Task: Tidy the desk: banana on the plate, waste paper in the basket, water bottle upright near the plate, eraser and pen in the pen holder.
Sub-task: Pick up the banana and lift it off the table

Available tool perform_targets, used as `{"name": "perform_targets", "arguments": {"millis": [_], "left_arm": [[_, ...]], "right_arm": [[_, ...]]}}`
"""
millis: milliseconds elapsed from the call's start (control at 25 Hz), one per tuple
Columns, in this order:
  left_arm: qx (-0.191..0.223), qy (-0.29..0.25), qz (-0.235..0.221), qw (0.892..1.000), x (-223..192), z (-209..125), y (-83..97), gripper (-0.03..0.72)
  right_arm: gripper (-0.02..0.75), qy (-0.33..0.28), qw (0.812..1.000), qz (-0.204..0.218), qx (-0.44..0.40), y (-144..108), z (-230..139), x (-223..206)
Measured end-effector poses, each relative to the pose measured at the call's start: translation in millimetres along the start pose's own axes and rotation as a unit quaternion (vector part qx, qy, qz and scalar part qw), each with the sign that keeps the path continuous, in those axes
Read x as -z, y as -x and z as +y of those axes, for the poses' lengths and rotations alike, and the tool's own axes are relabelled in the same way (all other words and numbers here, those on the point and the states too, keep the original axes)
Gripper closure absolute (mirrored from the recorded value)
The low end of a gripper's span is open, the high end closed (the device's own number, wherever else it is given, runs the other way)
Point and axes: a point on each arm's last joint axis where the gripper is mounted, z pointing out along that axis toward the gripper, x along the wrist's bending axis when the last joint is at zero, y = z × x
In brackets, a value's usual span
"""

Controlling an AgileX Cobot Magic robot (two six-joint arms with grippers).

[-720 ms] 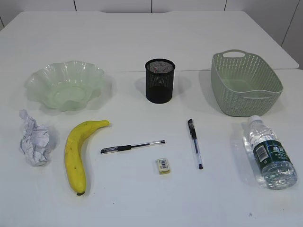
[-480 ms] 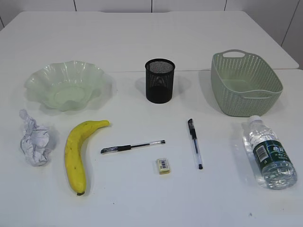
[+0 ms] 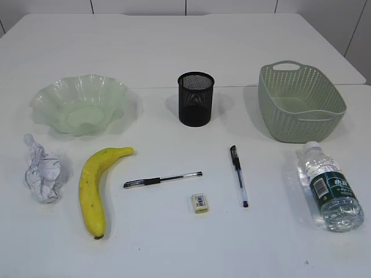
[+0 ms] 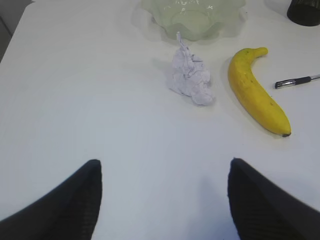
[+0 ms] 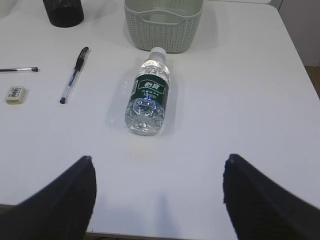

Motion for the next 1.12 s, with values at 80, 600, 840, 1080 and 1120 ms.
{"name": "perform_targets", "arguments": {"millis": [80, 600, 840, 1080, 1120], "left_arm": [[0.000, 0.000, 0.001, 1.000, 0.0, 0.0, 0.0, 0.137], [0.002, 0.000, -0.004, 1.000, 0.0, 0.0, 0.8, 0.137], [0.002, 0.000, -0.004, 1.000, 0.0, 0.0, 0.8, 0.137], [0.003, 0.000, -0.004, 1.000, 0.0, 0.0, 0.8, 0.137], [0.003, 0.000, -0.004, 1.000, 0.0, 0.0, 0.8, 0.137]], "right_arm": [[0.149, 0.000, 1.000, 0.000, 0.000, 0.0, 0.0, 0.0], [0.149, 0.000, 1.000, 0.000, 0.000, 0.0, 0.0, 0.0], [0.149, 0.000, 1.000, 0.000, 0.000, 0.0, 0.0, 0.0], [0.149, 0.000, 1.000, 0.000, 0.000, 0.0, 0.0, 0.0], [0.150, 0.000, 1.000, 0.001, 0.000, -0.1, 0.0, 0.0]]}}
